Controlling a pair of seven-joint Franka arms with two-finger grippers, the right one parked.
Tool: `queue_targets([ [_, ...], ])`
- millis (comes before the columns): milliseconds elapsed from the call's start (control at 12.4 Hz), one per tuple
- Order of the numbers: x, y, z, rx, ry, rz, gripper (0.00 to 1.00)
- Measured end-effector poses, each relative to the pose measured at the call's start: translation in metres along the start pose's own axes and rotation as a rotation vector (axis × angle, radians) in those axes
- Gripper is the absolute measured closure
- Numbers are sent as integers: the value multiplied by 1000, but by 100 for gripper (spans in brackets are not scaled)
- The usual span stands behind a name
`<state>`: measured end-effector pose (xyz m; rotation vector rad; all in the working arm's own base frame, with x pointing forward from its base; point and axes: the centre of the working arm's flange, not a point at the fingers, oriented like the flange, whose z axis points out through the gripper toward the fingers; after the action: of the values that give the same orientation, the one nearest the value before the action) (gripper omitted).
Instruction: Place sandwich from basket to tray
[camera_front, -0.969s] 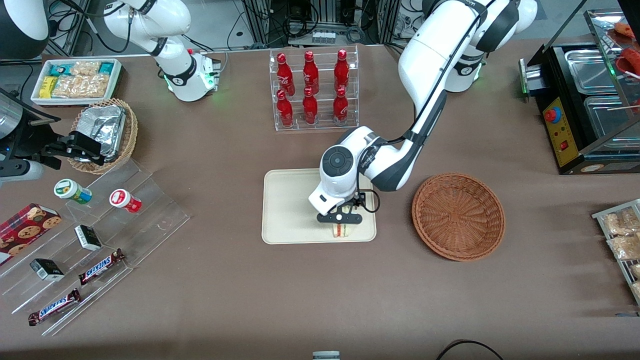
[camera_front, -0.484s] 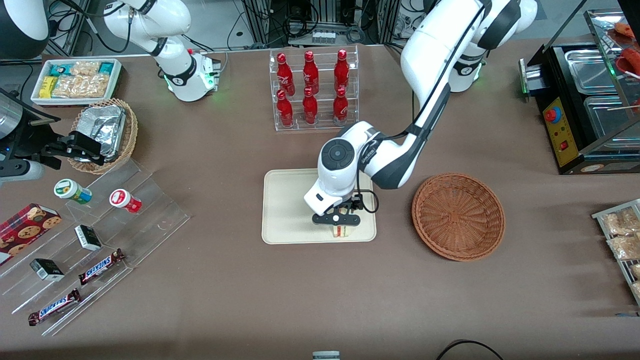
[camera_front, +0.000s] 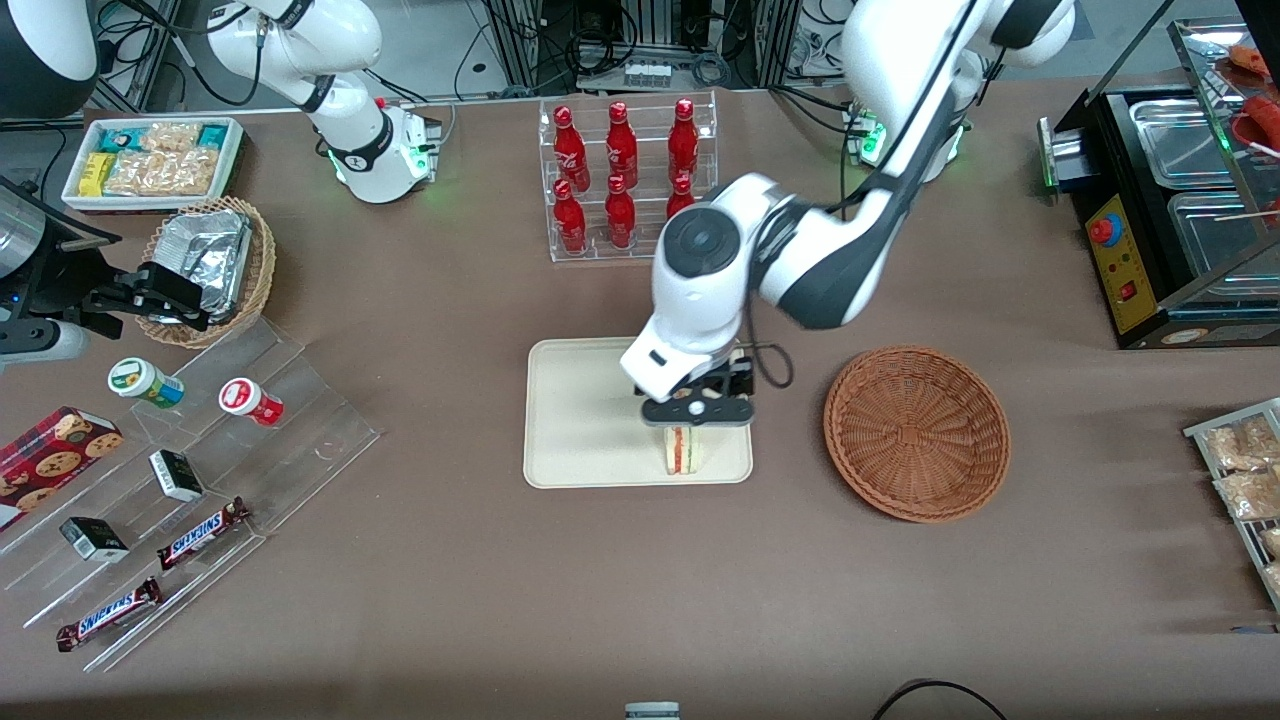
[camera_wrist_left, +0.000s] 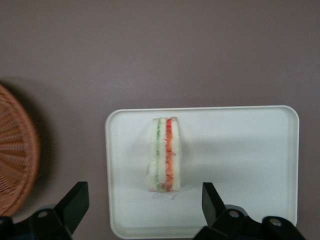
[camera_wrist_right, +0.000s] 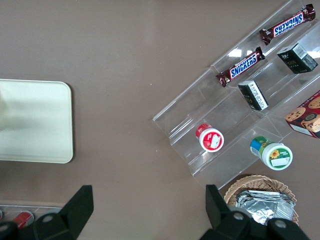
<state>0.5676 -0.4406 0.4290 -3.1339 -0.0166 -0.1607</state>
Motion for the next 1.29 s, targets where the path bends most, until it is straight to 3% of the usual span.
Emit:
queue_targets([
  [242,28,-63,-74,-28,45,-104,0],
  [565,58,-151,-121,-25,69,-240,0],
  [807,70,-223,-145,8,48,-330,0],
  [1050,65,-270,-168,38,6,-296,0],
  [1292,52,-309,-193,15,-53,-242,0],
])
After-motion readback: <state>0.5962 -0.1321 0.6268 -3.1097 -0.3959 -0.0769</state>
